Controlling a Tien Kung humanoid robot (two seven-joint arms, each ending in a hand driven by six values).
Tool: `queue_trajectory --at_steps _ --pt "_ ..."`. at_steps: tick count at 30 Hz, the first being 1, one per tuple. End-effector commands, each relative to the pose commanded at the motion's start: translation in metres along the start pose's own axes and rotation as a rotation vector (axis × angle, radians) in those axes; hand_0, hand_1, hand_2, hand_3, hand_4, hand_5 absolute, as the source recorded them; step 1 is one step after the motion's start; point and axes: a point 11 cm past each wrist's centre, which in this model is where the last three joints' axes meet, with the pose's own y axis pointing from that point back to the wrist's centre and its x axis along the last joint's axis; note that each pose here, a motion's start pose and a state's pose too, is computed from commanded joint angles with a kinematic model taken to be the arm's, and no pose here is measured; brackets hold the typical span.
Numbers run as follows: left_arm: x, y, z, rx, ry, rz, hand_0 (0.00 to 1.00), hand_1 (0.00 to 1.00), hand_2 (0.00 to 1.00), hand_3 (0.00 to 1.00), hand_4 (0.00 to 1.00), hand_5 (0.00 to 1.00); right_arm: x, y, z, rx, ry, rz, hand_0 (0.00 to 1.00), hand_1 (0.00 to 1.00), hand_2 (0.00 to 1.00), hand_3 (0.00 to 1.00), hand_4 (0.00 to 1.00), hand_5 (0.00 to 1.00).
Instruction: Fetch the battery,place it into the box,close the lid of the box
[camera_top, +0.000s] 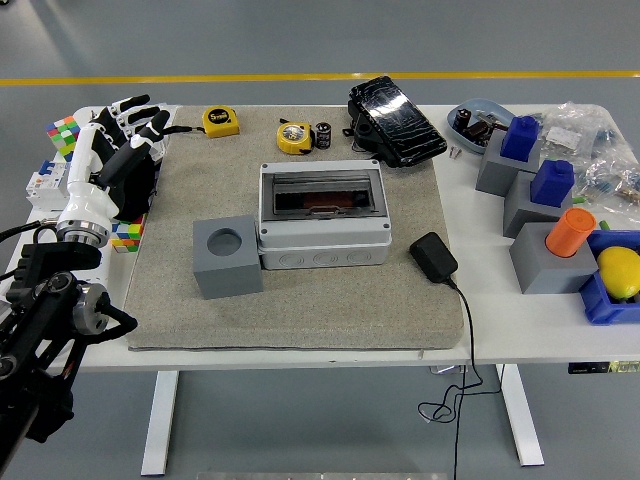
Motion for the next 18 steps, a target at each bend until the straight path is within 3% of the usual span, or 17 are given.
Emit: queue_trajectory --at_steps 18 --pt "-0.0049 0.0036 -0.007 0.027 0.004 -0.02 0.575 0.63 0.663 0.665 0.979 0.372 -0.0021 -0.0003 0.0054 -0.006 -0.005 -0.003 0.567 0.595 0.572 0.543 0.919 0.484"
